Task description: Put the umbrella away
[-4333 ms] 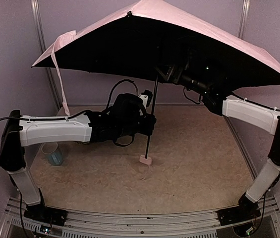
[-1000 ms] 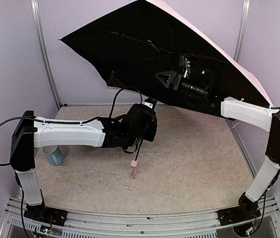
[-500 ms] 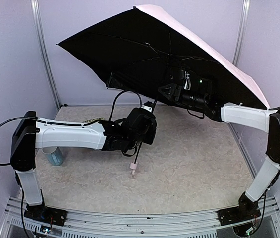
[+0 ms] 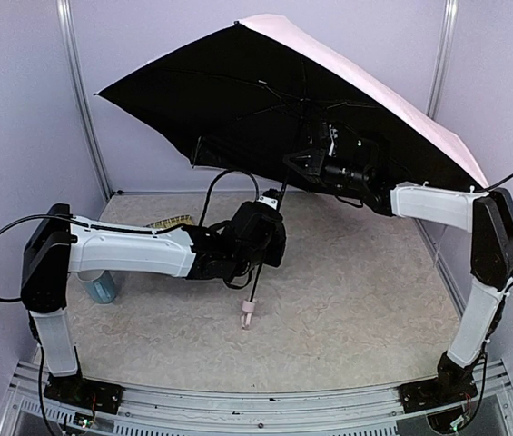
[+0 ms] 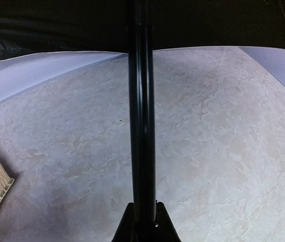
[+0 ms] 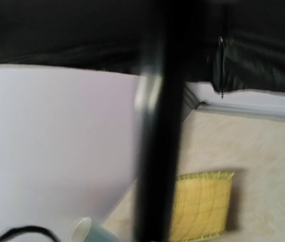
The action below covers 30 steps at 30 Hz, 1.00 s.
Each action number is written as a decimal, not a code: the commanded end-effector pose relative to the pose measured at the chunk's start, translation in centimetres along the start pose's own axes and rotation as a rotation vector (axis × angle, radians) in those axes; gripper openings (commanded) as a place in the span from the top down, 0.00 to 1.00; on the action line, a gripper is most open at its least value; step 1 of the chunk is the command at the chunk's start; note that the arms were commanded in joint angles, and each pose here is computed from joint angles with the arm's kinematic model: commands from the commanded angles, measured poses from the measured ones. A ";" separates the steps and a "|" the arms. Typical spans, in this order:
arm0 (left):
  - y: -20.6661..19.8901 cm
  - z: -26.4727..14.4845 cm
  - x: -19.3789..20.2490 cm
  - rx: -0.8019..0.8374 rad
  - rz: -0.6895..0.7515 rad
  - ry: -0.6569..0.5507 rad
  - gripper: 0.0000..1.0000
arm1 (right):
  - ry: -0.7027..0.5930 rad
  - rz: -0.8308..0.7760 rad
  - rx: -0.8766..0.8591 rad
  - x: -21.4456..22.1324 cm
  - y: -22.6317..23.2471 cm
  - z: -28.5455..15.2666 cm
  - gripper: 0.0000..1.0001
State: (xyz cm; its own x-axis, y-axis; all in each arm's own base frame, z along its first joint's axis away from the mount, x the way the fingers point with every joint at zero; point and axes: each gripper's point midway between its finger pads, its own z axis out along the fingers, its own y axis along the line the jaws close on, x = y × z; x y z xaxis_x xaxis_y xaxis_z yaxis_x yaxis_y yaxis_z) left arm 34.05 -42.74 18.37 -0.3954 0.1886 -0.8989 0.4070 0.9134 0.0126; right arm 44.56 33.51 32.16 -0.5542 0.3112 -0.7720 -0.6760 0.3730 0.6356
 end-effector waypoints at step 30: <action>-6.6 -13.0 -6.3 1.064 0.031 -0.245 0.40 | 0.118 -0.367 -0.931 1.0 21.6 -7.8 1.00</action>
State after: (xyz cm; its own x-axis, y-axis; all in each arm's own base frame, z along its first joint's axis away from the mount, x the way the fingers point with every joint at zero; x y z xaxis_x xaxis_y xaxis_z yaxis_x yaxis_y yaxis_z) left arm 22.97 -43.94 28.78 -0.2224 0.0578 -0.9732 0.9638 0.1640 -0.2104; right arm 28.44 35.48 42.25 -0.3903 0.1501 -0.9084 -0.8768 -0.3614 0.3171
